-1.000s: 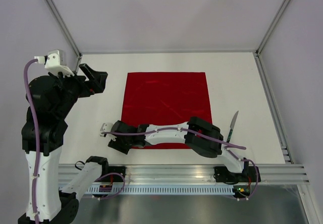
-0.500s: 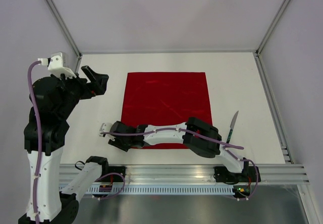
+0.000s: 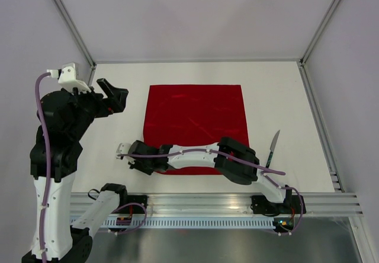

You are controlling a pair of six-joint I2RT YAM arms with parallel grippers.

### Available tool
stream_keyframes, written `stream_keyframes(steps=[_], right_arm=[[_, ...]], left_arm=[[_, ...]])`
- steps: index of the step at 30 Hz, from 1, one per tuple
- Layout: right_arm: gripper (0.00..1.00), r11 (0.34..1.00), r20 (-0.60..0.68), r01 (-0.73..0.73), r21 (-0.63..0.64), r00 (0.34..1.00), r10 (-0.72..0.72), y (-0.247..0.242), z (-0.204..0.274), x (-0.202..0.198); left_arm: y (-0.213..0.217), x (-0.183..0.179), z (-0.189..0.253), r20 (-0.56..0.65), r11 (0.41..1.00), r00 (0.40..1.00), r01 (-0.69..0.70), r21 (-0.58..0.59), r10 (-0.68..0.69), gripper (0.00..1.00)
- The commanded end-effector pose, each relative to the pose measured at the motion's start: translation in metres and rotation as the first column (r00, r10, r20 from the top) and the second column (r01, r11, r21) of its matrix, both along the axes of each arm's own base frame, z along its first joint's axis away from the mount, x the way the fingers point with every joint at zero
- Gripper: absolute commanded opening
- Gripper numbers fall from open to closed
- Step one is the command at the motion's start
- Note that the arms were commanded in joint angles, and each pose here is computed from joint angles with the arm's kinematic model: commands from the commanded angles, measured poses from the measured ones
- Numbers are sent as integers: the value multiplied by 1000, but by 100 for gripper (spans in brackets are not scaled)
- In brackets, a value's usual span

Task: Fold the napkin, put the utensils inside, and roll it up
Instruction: Fold the napkin

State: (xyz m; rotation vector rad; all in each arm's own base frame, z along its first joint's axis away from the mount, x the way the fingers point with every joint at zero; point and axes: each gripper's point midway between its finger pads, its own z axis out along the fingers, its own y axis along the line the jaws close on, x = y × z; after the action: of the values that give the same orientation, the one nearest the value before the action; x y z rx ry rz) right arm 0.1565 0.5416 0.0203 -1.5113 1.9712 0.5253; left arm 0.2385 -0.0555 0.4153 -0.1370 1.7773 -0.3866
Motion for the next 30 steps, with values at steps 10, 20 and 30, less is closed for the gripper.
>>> stream_keyframes(steps=[10, 20, 30], right_arm=[[1, 997, 31, 13, 77, 999, -16, 3, 62, 8], [29, 997, 7, 11, 77, 1000, -11, 3, 61, 5], [60, 999, -45, 33, 25, 998, -32, 14, 26, 1]], left_arm=[[0, 3, 1, 22, 1000, 1000, 2, 9, -2, 100], [-2, 5, -1, 18, 1000, 1000, 12, 4, -12, 100], [-2, 7, -4, 12, 1000, 1000, 11, 10, -11, 100]])
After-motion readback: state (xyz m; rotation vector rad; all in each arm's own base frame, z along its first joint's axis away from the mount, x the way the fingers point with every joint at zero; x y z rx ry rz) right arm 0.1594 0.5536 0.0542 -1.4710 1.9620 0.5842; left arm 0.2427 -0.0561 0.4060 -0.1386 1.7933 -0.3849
